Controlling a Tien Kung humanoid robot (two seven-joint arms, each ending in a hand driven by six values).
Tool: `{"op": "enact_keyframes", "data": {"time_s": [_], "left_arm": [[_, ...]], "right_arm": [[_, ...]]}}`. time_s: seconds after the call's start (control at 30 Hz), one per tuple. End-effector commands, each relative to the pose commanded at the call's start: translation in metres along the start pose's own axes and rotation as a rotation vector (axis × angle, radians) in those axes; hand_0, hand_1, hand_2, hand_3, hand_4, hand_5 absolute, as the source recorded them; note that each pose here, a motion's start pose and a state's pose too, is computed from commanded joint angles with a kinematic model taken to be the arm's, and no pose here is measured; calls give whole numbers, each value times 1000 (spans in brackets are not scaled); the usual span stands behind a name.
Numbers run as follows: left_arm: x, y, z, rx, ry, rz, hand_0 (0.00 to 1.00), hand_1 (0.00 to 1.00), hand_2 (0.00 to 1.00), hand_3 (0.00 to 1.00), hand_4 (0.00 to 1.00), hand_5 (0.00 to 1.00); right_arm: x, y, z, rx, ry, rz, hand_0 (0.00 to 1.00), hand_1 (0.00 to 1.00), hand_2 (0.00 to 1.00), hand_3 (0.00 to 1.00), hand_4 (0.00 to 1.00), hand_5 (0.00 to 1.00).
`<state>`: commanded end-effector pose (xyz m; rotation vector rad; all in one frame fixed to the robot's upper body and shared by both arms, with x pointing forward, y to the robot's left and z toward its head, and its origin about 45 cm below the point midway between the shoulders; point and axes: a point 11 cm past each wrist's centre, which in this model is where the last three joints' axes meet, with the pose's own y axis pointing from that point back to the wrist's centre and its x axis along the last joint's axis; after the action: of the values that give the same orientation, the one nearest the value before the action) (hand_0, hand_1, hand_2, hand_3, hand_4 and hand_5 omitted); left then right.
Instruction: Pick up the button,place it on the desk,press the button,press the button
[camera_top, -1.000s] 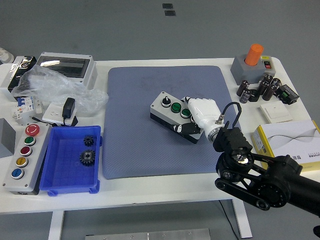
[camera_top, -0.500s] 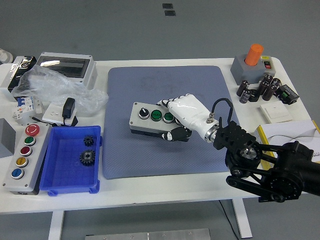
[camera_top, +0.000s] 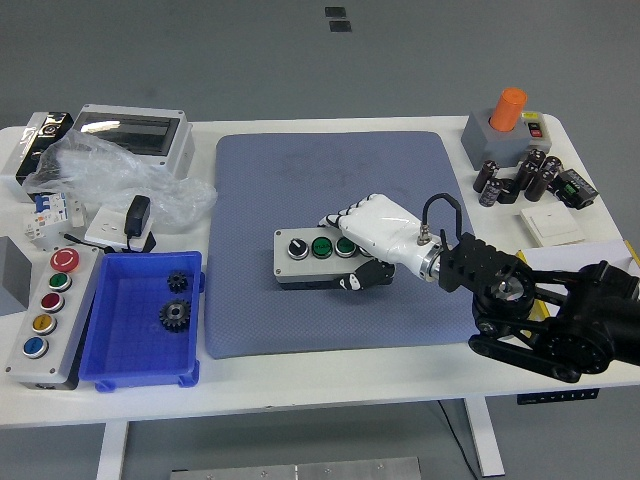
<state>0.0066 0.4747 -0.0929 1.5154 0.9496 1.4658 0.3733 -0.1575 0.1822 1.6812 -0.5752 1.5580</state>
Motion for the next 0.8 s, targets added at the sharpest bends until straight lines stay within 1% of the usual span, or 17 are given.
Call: {"op": "enact_keyframes", "data": {"time_s": [0.23,0.7,0.73,0.8], "left_arm": [[0,0,0,-1,-1,0,668,681,607,618,600,383],[0,0,1,-1,-1,1,669,681,607,619,597,381],[0,0,1,-1,-2,1,669,681,607,619,596,382],[0,0,0,0,-2,1,669,681,607,619,596,382]], "right_arm": [[2,-1,5,-13,-11,6,600,656,622,369,543,23],[-6,-1,5,-13,-14,-12,616,658,634,379,553,23],[-6,-2,5,-13,-14,-12,620,657,641,381,568,31],[-6,-2,6,-13,-12,-11,620,657,641,381,568,31]]}}
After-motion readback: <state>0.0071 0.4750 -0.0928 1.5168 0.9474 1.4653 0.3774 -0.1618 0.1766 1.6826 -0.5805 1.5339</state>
